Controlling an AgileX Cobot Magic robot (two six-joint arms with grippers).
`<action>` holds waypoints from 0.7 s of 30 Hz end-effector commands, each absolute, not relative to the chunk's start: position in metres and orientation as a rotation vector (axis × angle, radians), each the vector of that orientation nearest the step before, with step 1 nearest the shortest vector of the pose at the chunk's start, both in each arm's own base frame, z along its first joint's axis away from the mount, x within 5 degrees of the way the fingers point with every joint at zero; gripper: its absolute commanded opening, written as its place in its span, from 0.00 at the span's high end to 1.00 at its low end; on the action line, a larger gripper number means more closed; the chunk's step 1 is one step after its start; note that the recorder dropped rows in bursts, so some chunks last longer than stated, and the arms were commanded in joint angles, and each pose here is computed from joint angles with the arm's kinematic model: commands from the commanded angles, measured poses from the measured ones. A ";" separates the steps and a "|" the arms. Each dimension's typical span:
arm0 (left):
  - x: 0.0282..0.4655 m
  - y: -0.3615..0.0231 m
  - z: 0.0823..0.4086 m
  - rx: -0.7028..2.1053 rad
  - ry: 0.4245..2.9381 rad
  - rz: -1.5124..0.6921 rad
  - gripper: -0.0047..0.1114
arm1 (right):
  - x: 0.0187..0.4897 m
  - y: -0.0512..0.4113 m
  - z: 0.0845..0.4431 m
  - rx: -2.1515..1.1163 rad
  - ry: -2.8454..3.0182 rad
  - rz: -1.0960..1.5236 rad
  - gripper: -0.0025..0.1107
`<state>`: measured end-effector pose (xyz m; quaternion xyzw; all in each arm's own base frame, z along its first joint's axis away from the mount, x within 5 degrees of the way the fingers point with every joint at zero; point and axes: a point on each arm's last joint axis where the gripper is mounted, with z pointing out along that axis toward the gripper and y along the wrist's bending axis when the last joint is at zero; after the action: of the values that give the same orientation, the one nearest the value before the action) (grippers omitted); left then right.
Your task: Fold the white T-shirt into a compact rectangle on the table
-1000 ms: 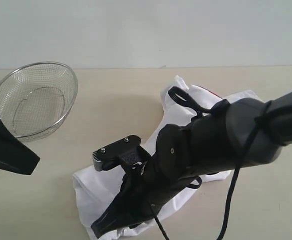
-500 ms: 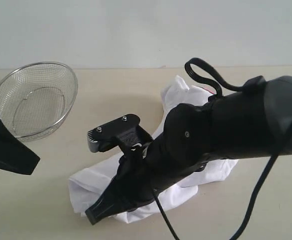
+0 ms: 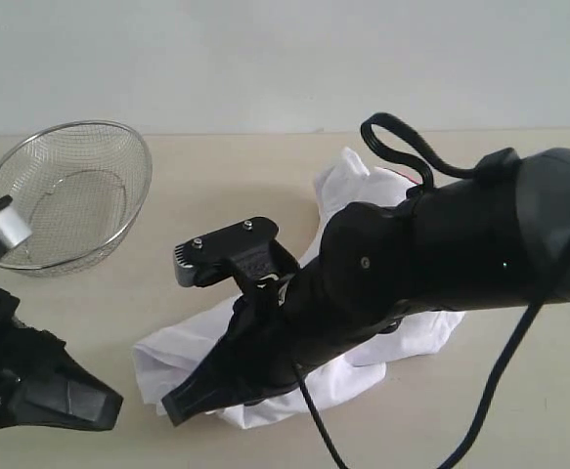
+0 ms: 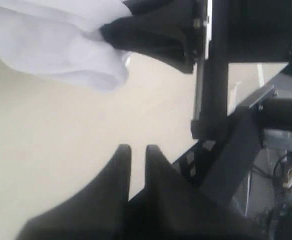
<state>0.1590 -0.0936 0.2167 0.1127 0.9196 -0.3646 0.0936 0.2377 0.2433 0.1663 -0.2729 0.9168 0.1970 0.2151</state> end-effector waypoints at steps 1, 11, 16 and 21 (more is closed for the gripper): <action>0.162 -0.097 0.210 0.124 2.657 -1.149 0.87 | 0.239 0.242 0.169 -0.749 2.522 0.543 0.98; 0.165 -0.093 0.202 -0.044 2.611 -1.117 0.46 | 0.238 0.241 0.182 -0.736 2.478 0.558 0.98; 0.162 -0.090 0.192 -0.136 2.608 -1.099 0.47 | 0.237 0.240 0.189 -0.731 2.455 0.567 0.98; 0.166 -0.093 0.198 -0.185 2.530 -1.168 0.47 | 0.237 0.240 0.189 -0.729 2.455 0.569 0.98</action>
<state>0.1638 -0.0910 0.1959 -0.0536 0.9009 -0.3991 0.1622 0.2375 0.2418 0.1854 -0.2684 0.9070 0.2087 0.2486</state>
